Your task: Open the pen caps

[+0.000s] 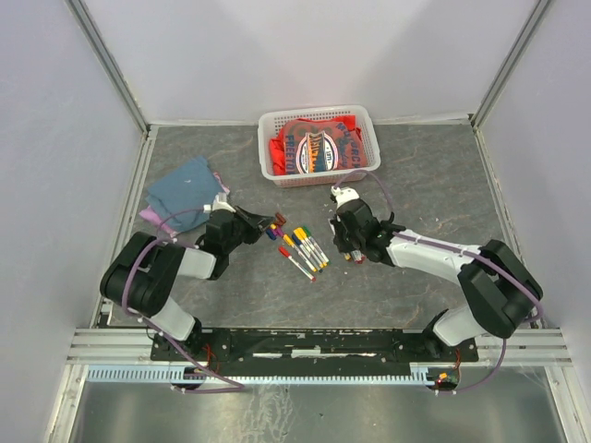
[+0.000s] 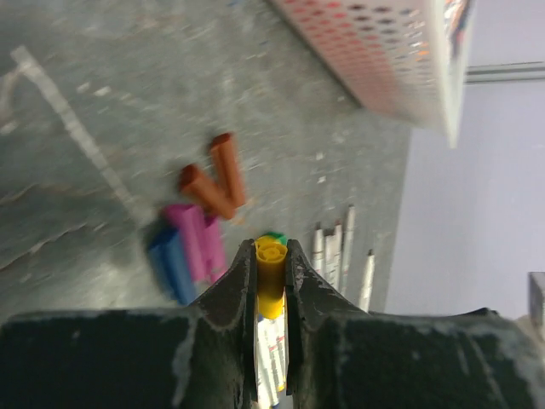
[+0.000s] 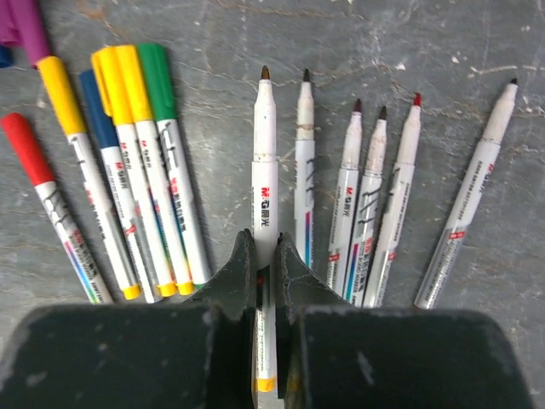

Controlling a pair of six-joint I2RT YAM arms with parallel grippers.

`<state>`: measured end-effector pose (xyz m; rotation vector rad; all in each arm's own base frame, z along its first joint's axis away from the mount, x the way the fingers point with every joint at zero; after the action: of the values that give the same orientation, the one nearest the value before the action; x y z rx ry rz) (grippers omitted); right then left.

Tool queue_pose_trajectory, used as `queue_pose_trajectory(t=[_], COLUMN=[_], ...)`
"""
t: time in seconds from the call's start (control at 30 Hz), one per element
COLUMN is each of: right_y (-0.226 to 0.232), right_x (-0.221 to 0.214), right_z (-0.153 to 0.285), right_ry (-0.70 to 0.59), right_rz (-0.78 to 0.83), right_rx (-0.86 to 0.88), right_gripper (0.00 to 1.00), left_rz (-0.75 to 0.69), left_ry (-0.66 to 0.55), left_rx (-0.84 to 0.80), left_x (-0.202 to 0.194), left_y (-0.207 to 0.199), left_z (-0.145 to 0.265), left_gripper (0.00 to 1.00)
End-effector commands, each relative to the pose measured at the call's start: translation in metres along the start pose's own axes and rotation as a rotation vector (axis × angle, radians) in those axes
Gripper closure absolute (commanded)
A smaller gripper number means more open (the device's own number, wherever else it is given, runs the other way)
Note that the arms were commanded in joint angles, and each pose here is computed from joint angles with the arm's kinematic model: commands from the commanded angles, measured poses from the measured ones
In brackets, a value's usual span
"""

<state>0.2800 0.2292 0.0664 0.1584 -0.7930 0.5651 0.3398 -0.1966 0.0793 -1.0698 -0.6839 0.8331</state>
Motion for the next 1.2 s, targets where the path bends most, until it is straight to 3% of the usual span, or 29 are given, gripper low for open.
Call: queue_pose_trajectory(t=[0.0, 0.83, 1.17], right_y=[-0.013, 0.001, 0.004], right_x=[0.017, 0.007, 0.003], right_z=[-0.002, -0.017, -0.025], right_ry=[-0.024, 0.01, 0.033], right_rz=[0.007, 0.005, 0.014], right_rx=[-0.075, -0.02, -0.014], right_gripper=[0.95, 0.9, 0.87], left_rz=[-0.055, -0.049, -0.045], left_ry=[-0.049, -0.073, -0.064], left_rx=[0.061, 0.142, 0.148], left_x=[0.005, 0.003, 0.001], left_y=[0.021, 0.051, 0.053], left_z=[0.01, 0.026, 0.024], left_gripper=[0.97, 0.89, 0.76])
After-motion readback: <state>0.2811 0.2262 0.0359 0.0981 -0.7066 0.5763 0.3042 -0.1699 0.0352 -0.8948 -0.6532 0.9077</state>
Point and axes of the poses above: each gripper's point midway between its finger pads, its own z axis back along the fingers, its own y axis along the line the jaws close on, x = y × z, the point moved 1 cm from there along z, back along the fingers, and after that the axes turned 15 degrees about z, right-handed, at the moved point
